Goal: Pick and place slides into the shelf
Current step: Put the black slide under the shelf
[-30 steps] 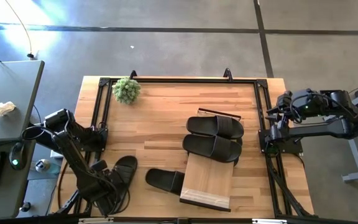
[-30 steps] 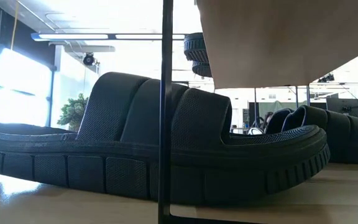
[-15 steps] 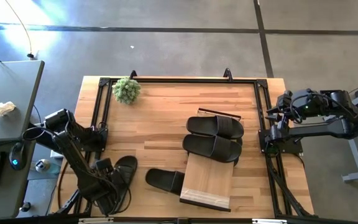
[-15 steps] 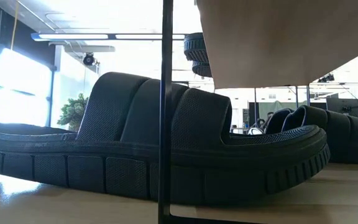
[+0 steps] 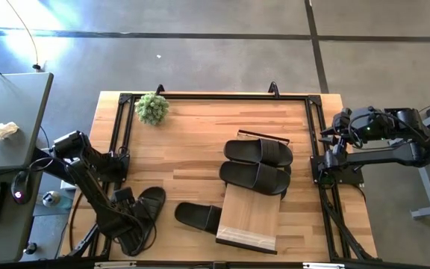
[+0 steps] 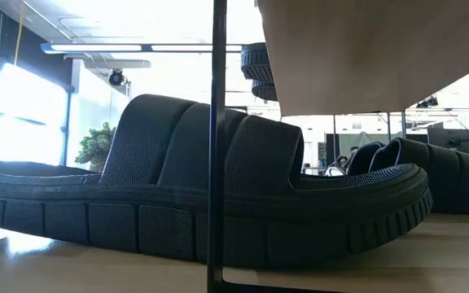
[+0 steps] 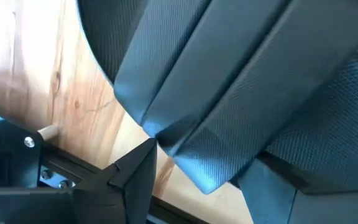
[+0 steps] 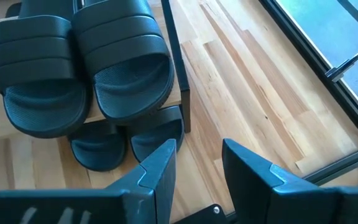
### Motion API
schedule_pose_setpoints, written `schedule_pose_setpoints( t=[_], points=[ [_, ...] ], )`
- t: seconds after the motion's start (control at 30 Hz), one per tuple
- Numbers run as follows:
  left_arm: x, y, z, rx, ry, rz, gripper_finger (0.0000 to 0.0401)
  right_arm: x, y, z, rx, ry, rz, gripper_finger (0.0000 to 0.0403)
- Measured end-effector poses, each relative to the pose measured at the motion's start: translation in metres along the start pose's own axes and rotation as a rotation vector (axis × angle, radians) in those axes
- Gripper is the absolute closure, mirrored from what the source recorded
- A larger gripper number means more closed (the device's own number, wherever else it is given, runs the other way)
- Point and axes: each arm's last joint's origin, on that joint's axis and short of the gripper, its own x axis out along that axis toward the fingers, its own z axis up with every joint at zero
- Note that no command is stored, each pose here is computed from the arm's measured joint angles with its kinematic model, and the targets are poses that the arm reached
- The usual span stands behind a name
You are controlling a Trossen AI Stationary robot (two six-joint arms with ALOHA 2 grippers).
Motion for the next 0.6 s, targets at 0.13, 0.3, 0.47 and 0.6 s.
schedule_pose_setpoints(
  t=[0.13,0.3,0.47,0.6],
  points=[
    [0.0031,0.0009,-0.0004,-0.024,-0.002,0.005,0.0226,0.0,0.0,0.0,0.017,0.0,0.0,0.0284],
    [0.0031,0.001,-0.0003,-0.034,-0.005,0.006,0.0277,0.0001,0.0,0.0001,0.033,0.0,0.0,0.0284],
    [0.0027,0.001,0.0001,-0.088,-0.012,0.006,0.0364,0.0,-0.0001,0.0001,0.042,-0.001,-0.006,0.0284],
    [-0.001,0.0017,0.0012,-0.14,-0.043,0.021,0.0387,0.0,-0.0003,0.0001,0.044,-0.003,-0.01,0.0284]
  ],
)
